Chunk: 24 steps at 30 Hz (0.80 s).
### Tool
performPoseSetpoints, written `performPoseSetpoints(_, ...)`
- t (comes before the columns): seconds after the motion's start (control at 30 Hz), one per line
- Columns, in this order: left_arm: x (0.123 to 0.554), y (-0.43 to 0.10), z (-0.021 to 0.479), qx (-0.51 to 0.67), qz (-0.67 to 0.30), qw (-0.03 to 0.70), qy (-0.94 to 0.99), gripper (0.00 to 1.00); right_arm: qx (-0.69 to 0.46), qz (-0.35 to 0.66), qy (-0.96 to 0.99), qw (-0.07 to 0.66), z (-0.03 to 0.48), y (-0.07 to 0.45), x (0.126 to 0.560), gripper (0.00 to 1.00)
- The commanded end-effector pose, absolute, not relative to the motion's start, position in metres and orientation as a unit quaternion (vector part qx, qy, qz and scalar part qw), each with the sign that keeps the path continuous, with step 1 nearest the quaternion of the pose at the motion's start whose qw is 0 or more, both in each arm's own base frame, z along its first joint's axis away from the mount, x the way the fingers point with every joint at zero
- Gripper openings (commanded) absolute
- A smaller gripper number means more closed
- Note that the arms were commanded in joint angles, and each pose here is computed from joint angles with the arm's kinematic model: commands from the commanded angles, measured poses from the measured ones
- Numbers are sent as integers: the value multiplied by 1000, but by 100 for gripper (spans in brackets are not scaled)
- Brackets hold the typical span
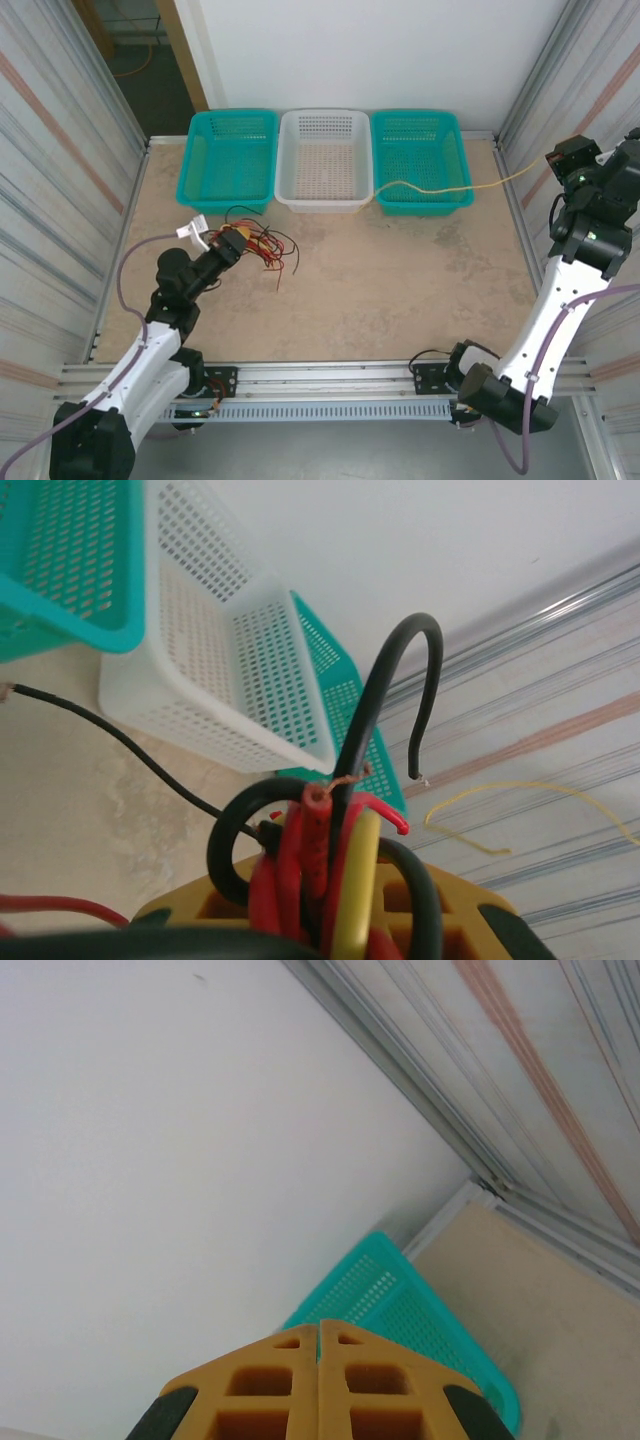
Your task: Untangle the cables
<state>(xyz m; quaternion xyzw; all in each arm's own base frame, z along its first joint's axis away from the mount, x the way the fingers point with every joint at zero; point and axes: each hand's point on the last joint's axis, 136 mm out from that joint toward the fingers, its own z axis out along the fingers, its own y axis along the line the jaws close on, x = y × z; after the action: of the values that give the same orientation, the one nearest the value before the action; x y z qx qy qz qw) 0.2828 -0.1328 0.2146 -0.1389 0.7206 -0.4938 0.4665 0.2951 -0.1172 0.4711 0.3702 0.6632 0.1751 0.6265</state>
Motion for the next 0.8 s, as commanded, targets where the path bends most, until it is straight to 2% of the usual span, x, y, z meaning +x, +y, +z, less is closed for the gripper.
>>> performPoseSetpoints(0.0, 281, -143, 212, -117, -493, 468, 724, 0, 335, 215, 639, 659, 507, -95, 284, 0)
performPoseSetpoints(0.13, 280, -171, 204, -92, -494, 455, 736, 0, 291, 259, 636, 666, 518, -71, 286, 0)
performPoseSetpoints(0.47, 286, -227, 170, -62, -475, 404, 780, 0, 249, 280, 644, 667, 519, -41, 282, 0)
performPoseSetpoints(0.5, 287, -228, 166, -69, -468, 399, 786, 8, 247, 283, 645, 665, 519, -39, 283, 0)
performPoseSetpoints(0.57, 290, -231, 156, -85, -455, 379, 801, 49, 245, 288, 650, 659, 513, -35, 286, 0)
performPoseSetpoints(0.6, 291, -233, 153, -89, -453, 366, 808, 64, 244, 290, 652, 657, 512, -33, 287, 0)
performPoseSetpoints(0.63, 290, -237, 152, -84, -453, 352, 815, 85, 240, 292, 653, 656, 511, -31, 288, 0)
performPoseSetpoints(0.67, 288, -242, 151, -74, -452, 337, 822, 99, 237, 294, 654, 655, 510, -28, 288, 0)
performPoseSetpoints(0.77, 279, -248, 149, -39, -441, 310, 841, 99, 227, 296, 657, 655, 511, -23, 290, 0)
